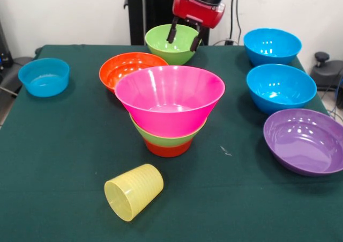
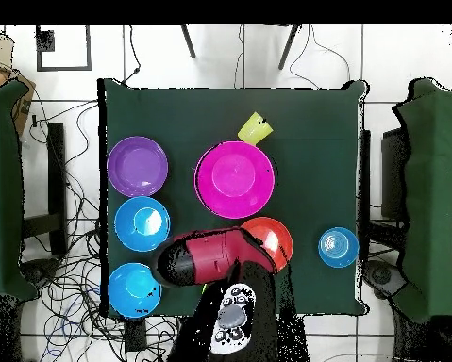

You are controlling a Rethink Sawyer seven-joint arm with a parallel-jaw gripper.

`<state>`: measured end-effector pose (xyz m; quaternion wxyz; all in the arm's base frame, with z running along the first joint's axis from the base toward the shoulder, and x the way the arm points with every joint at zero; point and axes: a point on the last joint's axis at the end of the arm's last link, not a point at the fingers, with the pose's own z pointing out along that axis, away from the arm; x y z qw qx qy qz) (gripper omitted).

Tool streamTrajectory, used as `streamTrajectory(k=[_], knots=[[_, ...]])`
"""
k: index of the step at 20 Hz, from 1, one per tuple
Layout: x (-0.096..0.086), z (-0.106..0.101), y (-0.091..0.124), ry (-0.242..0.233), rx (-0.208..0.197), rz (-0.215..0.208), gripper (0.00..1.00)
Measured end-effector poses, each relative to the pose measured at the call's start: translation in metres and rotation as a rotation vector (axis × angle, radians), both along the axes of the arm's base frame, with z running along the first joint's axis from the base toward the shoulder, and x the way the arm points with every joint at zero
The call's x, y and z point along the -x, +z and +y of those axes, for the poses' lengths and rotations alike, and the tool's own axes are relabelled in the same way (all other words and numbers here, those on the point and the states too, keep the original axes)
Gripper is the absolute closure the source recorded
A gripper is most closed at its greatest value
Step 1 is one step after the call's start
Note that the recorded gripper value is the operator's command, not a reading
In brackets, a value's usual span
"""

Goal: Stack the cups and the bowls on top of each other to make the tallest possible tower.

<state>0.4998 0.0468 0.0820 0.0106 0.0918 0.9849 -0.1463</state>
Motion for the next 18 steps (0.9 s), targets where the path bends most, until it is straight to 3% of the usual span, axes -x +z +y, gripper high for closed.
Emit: streamTrajectory(k=[6, 18], knots=[[0.0029, 0.0033, 0.0060, -0.014, 0.016, -0.006, 0.00], [0.0093, 0.0023, 0.0084, -0.095, 0.004, 0.002, 0.00]])
